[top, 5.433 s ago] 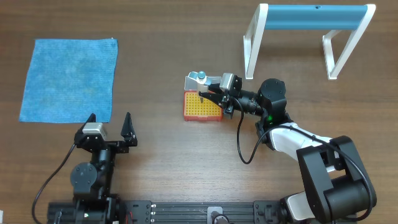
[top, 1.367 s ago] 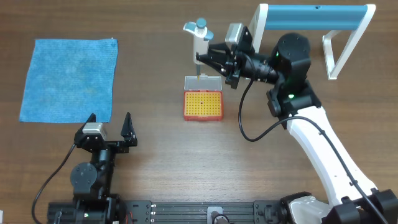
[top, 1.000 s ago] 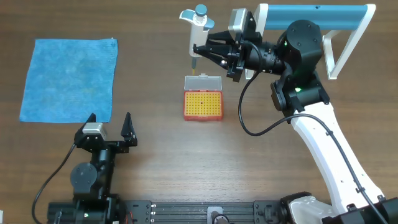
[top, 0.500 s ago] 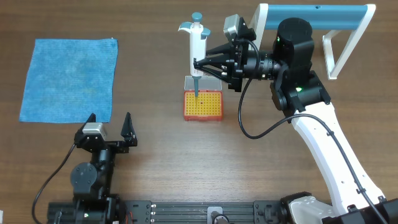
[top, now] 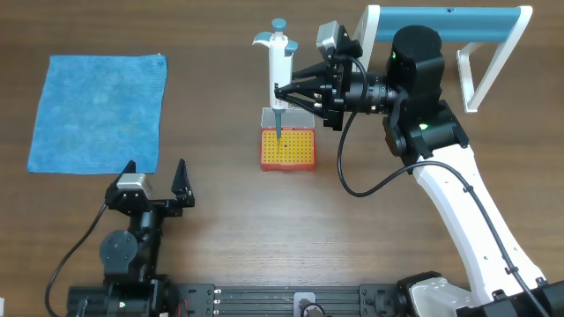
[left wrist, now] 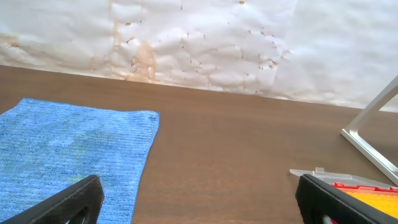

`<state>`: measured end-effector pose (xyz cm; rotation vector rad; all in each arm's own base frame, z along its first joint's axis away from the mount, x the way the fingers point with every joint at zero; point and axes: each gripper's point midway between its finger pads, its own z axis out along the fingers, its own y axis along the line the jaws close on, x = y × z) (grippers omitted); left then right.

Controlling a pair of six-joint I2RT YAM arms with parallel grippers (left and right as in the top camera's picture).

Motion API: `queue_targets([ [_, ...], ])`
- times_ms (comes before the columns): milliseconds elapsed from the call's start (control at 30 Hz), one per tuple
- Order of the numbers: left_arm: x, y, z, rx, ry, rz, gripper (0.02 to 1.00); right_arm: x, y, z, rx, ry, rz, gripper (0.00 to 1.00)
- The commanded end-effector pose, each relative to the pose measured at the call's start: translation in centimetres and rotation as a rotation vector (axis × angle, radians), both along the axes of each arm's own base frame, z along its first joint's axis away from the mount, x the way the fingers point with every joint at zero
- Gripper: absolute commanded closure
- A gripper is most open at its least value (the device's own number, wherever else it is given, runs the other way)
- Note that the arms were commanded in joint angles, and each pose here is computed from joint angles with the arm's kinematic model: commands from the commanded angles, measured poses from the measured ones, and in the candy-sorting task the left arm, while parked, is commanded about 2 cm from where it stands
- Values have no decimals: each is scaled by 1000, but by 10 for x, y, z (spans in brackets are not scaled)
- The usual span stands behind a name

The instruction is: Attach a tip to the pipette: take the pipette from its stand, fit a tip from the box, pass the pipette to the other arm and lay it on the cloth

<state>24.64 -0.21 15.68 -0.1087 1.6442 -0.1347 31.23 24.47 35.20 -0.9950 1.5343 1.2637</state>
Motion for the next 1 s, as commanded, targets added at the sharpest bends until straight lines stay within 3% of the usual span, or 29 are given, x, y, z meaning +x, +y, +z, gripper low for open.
queue_targets([
  [33,0,-1,0,-22,1,-1,18,-8,0,16,15,-34,16,925],
  [133,-1,-7,1,-146,-1,-31,18,-8,0,16,15,-34,17,925],
  [233,-1,-9,1,-365,10,-23,18,-9,0,17,17,-36,22,925],
  [367,-1,-9,1,-736,30,2,18,-11,0,17,18,-36,29,925],
  [433,-1,-14,1,-862,46,-11,18,-11,1,17,19,-36,33,925],
  [500,-1,-17,2,-932,58,-24,18,-12,1,18,20,-35,40,925],
  [700,-3,-27,26,-1026,3,-120,18,-15,1,18,25,-20,55,925],
  [767,-4,-29,44,-996,-59,-170,20,-16,1,18,26,-19,59,925],
  [867,-14,-41,80,-867,-185,-305,20,-19,1,19,29,-18,78,925],
  [1000,-23,-51,103,-842,-244,-398,20,-24,2,20,36,2,106,923],
])
